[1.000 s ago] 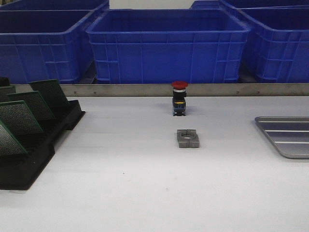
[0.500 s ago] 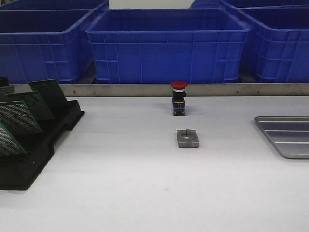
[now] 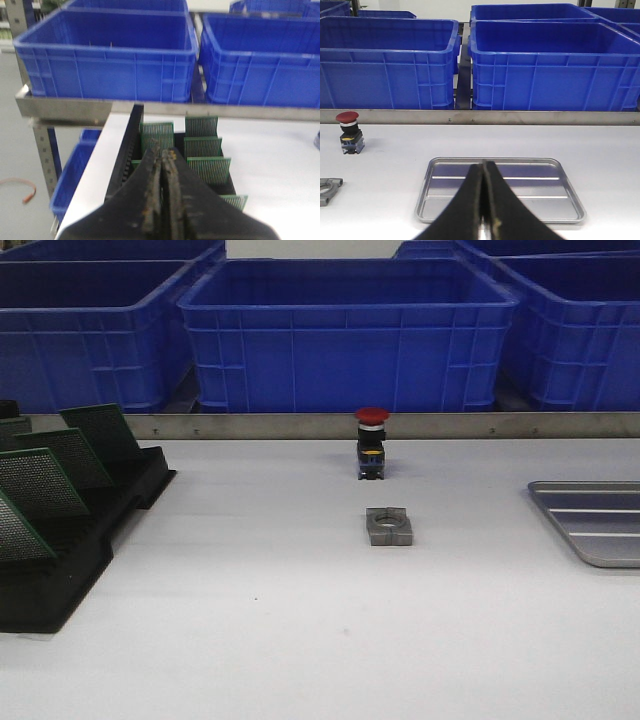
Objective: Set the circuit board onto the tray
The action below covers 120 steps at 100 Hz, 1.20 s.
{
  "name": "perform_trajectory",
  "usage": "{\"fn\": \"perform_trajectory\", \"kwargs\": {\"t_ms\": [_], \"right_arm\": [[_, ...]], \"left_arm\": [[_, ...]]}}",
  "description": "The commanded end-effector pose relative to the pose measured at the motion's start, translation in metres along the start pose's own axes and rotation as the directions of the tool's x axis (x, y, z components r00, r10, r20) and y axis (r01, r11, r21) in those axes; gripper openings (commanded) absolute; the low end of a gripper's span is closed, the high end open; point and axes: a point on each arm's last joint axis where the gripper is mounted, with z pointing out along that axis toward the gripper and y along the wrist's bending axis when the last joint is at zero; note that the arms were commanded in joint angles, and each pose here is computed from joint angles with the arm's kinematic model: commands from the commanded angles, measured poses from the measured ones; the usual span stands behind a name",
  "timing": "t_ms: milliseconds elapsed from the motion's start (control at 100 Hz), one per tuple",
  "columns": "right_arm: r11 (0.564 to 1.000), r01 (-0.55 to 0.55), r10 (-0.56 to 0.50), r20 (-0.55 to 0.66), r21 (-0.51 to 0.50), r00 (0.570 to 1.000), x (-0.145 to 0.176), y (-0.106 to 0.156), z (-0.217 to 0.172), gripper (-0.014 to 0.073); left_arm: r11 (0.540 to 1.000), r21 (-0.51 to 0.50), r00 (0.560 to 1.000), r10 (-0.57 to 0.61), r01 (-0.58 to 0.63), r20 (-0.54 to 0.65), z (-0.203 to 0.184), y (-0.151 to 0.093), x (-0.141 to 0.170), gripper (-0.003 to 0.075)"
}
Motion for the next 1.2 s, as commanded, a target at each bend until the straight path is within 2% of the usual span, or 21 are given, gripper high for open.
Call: {"fn": "perform_trajectory", "kwargs": {"t_ms": [0,200,350,470,650,800,850,990,1080,1190], "right_arm": [[1.0,0.008,-0.008,0.12,0.002,0.993,-0.013,0.0,-0.003,-0.006],[1.0,0.008,-0.008,0.12,0.002,0.993,-0.013,0.0,-0.003,-0.006],[1.0,0.008,-0.008,0.12,0.002,0.993,-0.013,0.0,-0.003,-0.006],[1.0,0.008,-0.008,0.12,0.002,0.993,-0.013,0.0,-0.003,-0.006],[1.0,0.008,-0.008,0.12,0.002,0.993,-0.013,0.0,-0.003,-0.006],[1.0,0.008,-0.008,0.12,0.002,0.993,-0.013,0.0,-0.003,-0.006],[1.0,0.008,-0.008,0.12,0.002,0.993,-0.013,0.0,-0.003,-0.006],[1.0,0.008,-0.008,0.12,0.002,0.993,-0.013,0.0,-0.003,-0.006],[1.0,0.008,-0.008,0.12,0.002,0.993,-0.013,0.0,-0.003,-0.006],[1.0,0.008,-0.008,0.12,0.002,0.993,-0.013,0.0,-0.003,-0.006]], "left_arm": [[1.0,-0.002,1.0,-0.004,0.004,-0.005,0.008,-0.002,-0.025,-0.002],[1.0,-0.014,0.984,-0.006,0.004,-0.175,0.04,-0.003,-0.041,-0.002],[1.0,-0.023,0.95,-0.005,-0.003,-0.312,0.07,-0.003,-0.052,0.0003],[1.0,-0.024,0.931,-0.002,-0.007,-0.365,0.092,-0.004,-0.059,0.0115],[0.998,-0.002,0.91,0.053,-0.059,-0.411,0.124,-0.005,-0.072,0.0355],[0.982,0.069,0.881,0.187,-0.174,-0.434,0.148,-0.006,-0.082,0.0379],[0.962,0.12,0.856,0.273,-0.245,-0.44,0.157,-0.008,-0.085,0.0379],[0.905,0.276,0.788,0.42,-0.325,-0.45,0.182,-0.015,-0.093,0.0379],[0.828,0.418,0.717,0.544,-0.373,-0.437,0.197,-0.022,-0.097,0.0379],[0.687,0.571,0.603,0.705,-0.449,-0.374,0.216,-0.026,-0.102,0.0379]]}}
